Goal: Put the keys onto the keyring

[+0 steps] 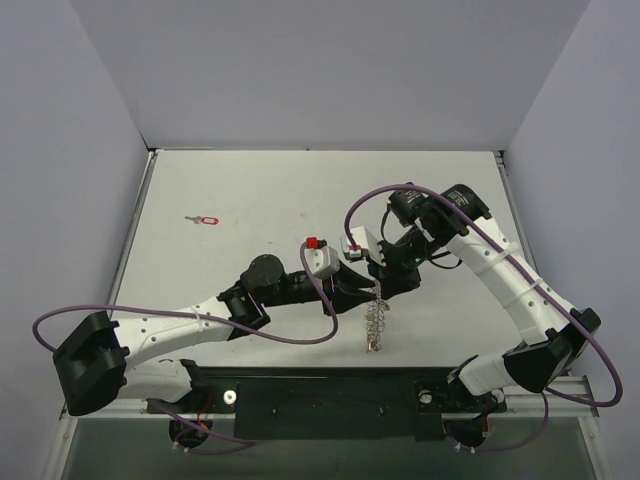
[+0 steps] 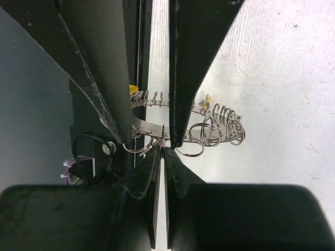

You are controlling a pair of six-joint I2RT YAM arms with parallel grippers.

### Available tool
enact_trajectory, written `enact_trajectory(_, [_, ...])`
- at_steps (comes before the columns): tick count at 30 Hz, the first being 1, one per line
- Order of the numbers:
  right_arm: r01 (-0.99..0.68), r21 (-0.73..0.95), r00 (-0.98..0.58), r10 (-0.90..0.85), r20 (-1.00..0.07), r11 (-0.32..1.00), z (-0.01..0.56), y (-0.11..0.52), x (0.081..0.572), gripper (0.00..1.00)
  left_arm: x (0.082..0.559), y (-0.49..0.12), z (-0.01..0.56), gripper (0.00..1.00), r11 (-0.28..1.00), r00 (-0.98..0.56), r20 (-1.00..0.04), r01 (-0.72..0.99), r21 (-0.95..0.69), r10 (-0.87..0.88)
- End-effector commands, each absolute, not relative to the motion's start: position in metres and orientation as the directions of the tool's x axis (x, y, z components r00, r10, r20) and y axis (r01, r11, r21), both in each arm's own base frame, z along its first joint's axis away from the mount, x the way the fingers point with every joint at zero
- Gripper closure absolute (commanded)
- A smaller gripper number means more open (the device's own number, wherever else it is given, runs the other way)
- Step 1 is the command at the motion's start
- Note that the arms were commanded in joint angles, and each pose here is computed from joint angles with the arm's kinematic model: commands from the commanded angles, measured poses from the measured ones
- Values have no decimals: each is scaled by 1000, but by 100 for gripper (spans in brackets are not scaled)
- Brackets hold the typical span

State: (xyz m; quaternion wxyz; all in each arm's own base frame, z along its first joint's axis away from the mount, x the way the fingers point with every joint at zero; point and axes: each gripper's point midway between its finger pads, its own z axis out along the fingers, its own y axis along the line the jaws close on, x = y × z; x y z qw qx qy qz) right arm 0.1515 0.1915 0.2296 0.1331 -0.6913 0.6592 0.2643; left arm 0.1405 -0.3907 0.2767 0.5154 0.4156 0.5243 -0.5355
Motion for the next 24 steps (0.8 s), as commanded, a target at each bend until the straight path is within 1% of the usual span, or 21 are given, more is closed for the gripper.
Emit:
enact_trajectory(1, [-969, 233, -51, -857, -513, -82, 235, 183, 135, 100, 143, -394, 298, 60, 82, -126, -968, 986, -146, -216])
enact_trajectory(6, [-968, 236, -59, -846, -529, -80, 238, 185, 136, 100, 147, -396, 286, 61, 101, -139, -970, 982, -161, -197])
enact_trajectory(14, [-966, 247, -74, -834, -547, -77, 240, 187, 136, 100, 146, -400, 280, 62, 85, -155, -970, 981, -173, -190])
enact_trajectory(24, [-964, 255, -80, -828, -555, -78, 241, 189, 135, 100, 146, -404, 275, 67, 70, -163, -971, 982, -178, -174])
